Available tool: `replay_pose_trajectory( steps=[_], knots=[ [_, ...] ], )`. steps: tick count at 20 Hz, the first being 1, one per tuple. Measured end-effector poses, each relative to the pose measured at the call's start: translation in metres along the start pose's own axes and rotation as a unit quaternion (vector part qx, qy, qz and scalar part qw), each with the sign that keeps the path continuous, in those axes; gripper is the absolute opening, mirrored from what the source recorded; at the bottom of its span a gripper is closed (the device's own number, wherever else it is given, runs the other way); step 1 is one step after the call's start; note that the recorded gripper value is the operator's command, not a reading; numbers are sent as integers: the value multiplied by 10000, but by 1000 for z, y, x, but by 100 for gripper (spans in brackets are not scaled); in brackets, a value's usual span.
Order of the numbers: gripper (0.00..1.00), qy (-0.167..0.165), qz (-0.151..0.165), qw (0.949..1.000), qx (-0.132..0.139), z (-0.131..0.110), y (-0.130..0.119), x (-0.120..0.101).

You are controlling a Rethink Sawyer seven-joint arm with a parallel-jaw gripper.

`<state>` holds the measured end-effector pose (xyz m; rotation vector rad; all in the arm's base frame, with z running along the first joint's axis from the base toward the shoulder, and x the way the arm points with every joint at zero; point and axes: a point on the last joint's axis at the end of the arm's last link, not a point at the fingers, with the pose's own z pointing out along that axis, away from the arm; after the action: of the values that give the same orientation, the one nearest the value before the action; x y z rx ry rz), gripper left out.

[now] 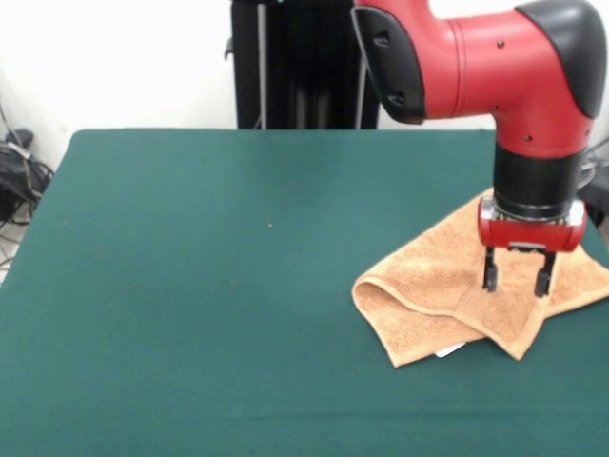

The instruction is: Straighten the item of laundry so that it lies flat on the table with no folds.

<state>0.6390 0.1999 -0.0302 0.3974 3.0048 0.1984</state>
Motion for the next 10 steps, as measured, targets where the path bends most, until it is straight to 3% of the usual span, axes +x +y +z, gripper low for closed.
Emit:
replay_pose_trajectory(
  steps=[10],
  knots=[
    [100, 44, -32, 10000, 10, 17, -1, 7]
  ],
)
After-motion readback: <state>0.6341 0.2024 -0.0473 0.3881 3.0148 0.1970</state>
